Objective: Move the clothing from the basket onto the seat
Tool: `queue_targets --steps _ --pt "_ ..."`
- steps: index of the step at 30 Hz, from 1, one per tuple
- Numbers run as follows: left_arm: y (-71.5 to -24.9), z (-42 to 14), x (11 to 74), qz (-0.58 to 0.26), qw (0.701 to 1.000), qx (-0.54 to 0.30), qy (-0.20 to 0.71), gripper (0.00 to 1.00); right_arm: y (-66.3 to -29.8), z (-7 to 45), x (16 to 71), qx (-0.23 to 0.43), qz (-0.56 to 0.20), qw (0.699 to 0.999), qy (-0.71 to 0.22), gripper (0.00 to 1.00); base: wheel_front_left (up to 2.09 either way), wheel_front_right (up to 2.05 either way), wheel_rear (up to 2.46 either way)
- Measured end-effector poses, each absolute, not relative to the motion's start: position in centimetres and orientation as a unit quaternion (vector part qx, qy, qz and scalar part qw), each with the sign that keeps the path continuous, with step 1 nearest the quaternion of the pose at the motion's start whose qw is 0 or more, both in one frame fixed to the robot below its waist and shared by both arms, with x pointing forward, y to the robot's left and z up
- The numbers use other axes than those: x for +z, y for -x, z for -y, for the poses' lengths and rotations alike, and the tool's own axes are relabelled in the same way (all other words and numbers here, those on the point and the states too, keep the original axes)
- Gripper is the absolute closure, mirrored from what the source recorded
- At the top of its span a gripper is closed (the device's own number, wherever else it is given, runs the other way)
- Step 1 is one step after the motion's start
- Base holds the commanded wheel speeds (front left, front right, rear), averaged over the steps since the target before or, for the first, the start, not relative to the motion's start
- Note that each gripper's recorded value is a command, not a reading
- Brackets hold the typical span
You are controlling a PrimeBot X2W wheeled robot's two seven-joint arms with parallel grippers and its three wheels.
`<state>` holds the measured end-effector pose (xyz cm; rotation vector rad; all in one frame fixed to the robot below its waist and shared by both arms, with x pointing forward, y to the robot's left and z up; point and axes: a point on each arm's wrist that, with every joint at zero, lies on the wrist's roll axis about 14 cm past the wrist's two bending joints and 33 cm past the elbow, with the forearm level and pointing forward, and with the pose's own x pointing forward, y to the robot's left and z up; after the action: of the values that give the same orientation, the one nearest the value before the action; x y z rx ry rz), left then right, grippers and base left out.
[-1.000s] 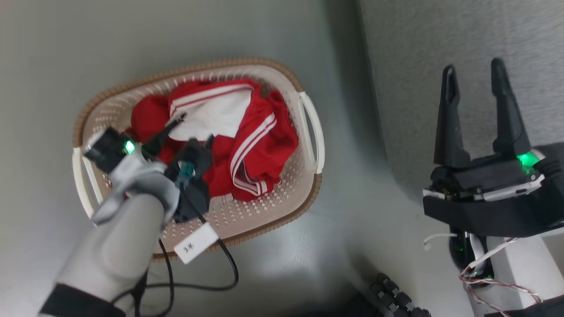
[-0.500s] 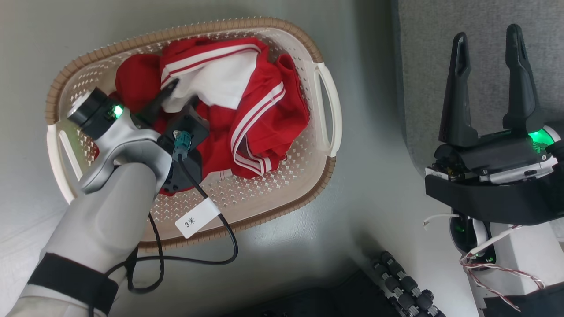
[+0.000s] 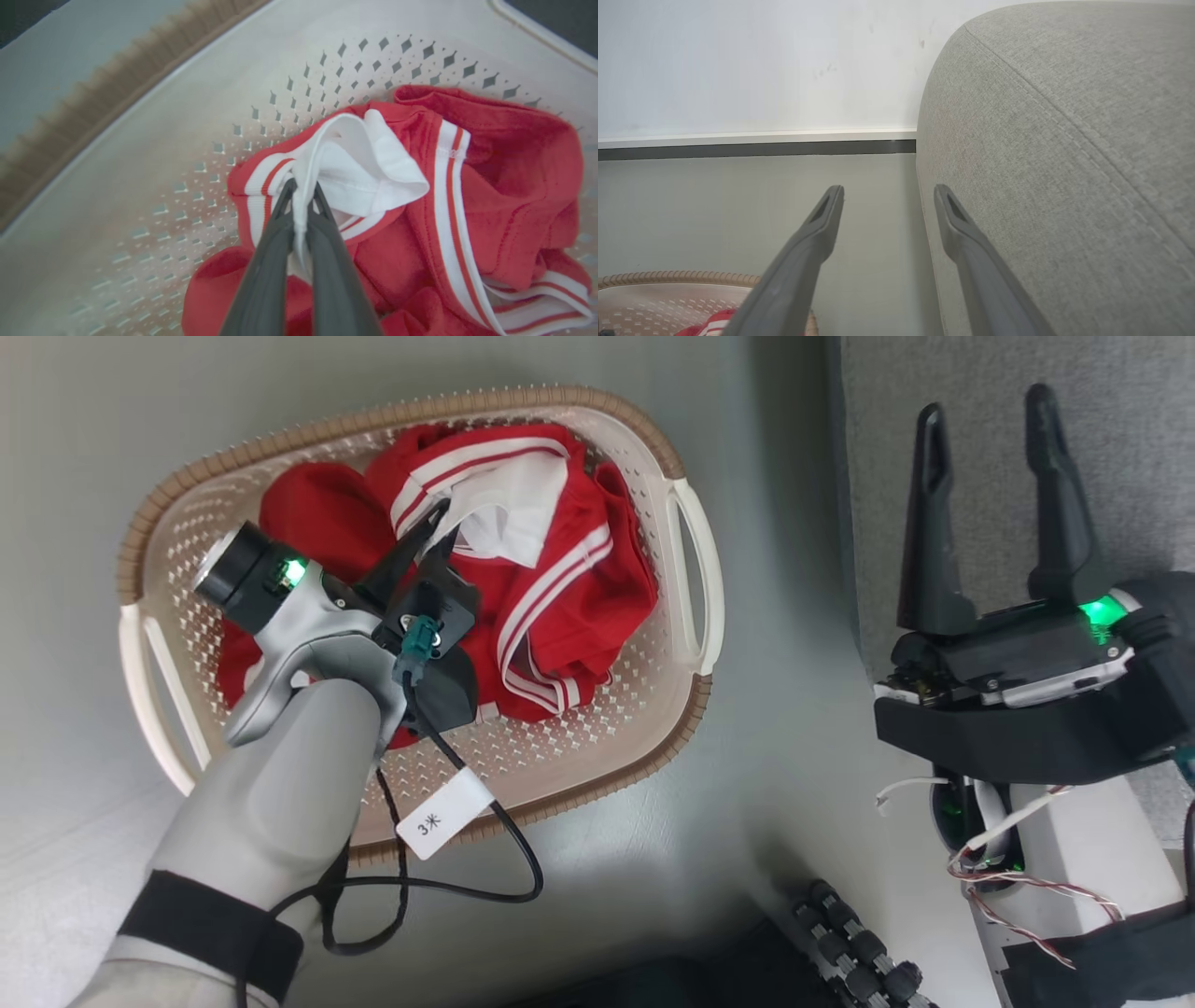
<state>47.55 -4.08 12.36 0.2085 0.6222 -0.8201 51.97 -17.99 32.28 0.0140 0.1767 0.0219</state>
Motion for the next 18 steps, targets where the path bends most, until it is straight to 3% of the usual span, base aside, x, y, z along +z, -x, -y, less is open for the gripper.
queue_targets --steps 18 --pt "-48.7 2.3 20.3 -0.266 0.901 -0.339 -0.058 1.00 -51.6 17.4 36.2 0.024 -0.073 0.997 -0.017 0.00 0.00 0.00 0.00"
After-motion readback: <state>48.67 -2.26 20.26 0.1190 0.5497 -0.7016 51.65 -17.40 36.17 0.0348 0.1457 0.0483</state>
